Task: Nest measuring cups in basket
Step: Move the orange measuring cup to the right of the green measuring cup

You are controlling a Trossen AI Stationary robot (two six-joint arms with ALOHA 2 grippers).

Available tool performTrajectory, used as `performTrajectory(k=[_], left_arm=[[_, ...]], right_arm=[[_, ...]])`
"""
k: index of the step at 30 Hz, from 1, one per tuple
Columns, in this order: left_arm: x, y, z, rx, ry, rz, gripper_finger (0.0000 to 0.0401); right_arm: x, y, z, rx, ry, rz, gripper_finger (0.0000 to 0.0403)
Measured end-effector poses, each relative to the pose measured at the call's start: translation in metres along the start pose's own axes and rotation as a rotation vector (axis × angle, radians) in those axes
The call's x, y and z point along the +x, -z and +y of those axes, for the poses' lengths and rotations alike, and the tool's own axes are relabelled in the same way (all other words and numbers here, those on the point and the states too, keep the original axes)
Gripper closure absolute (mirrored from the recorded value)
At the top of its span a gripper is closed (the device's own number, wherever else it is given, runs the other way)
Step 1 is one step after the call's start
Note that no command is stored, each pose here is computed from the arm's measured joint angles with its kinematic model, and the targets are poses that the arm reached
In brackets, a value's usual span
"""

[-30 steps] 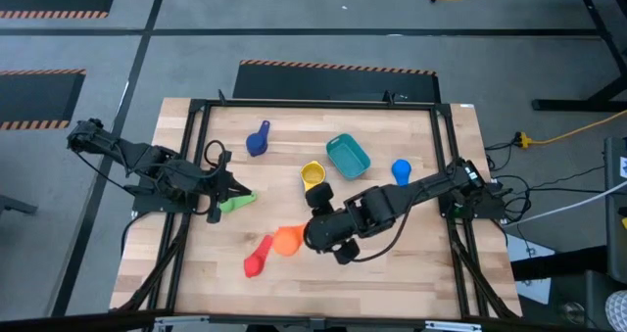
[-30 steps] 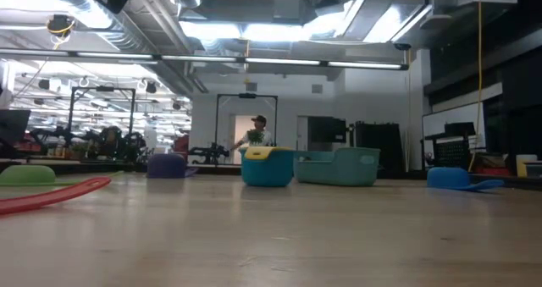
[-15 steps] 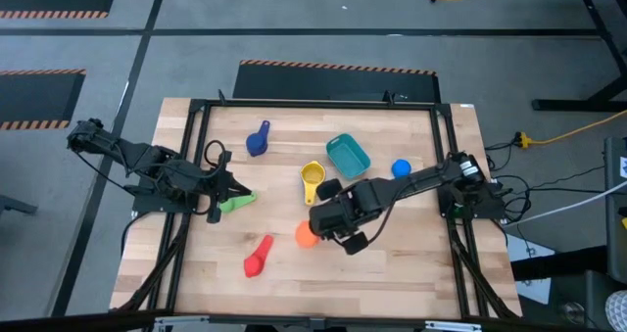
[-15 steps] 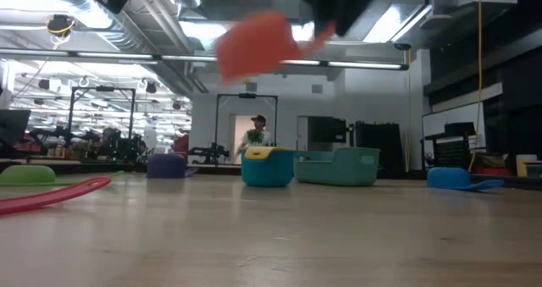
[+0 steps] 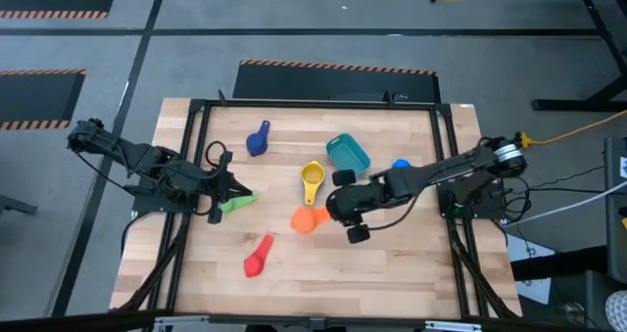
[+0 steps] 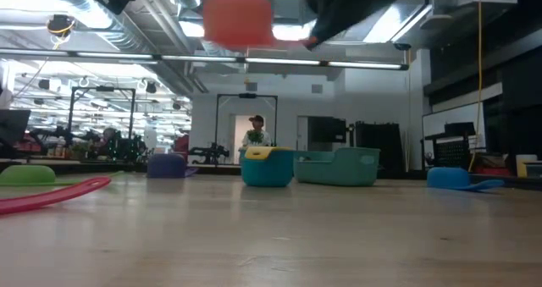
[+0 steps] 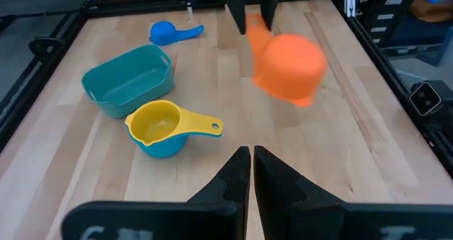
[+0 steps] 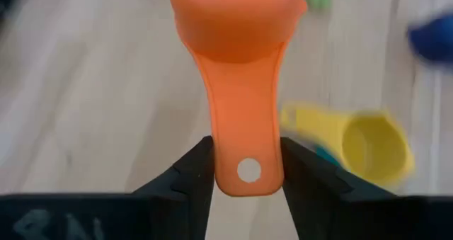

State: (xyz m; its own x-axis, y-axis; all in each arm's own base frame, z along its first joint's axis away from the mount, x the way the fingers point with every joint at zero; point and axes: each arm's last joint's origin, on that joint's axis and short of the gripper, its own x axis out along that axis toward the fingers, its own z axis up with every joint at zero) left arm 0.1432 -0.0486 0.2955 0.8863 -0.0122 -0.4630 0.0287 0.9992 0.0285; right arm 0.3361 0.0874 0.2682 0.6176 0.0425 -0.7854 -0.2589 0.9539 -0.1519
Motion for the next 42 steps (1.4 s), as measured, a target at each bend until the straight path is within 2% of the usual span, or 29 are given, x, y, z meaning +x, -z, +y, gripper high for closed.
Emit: performTrajectory(k=[6,10,18,23,28,33,38,42], left_arm=[[0.009,-0.001,-0.003,0.004,-0.002,0.010,0.0387],[0.018,-0.004,-0.007,0.003,-0.003,0.008,0.0387],[0.029,-0.011,-0.011,-0.014,-0.003,-0.043,0.0384],[0.034,-0.018,-0.013,-0.010,-0.036,-0.115,0.0348],[0.035,-0.026,-0.012,0.108,-0.130,-0.184,0.0305],[0.033,-0.035,-0.010,0.275,-0.239,-0.257,0.0288],[0.028,-0.047,-0.006,0.282,-0.388,-0.343,0.0290],[0.024,-0.056,-0.002,0.272,-0.425,-0.424,0.0291]], right_arm=[[0.016,0.018,-0.003,0.032,-0.022,-0.298,0.0254],[0.028,0.029,-0.006,0.102,-0.057,-0.504,0.0254],[0.026,0.045,-0.011,0.318,-0.106,-0.849,0.0254],[0.013,0.040,-0.013,0.448,-0.183,-1.032,0.0254],[0.002,0.035,-0.017,0.574,-0.187,-1.161,0.0254],[-0.002,0.034,-0.020,0.682,-0.165,-1.226,0.0254],[-0.002,0.034,-0.020,0.712,-0.180,-1.217,0.0254],[-0.001,0.034,-0.020,0.711,-0.179,-1.213,0.0254]])
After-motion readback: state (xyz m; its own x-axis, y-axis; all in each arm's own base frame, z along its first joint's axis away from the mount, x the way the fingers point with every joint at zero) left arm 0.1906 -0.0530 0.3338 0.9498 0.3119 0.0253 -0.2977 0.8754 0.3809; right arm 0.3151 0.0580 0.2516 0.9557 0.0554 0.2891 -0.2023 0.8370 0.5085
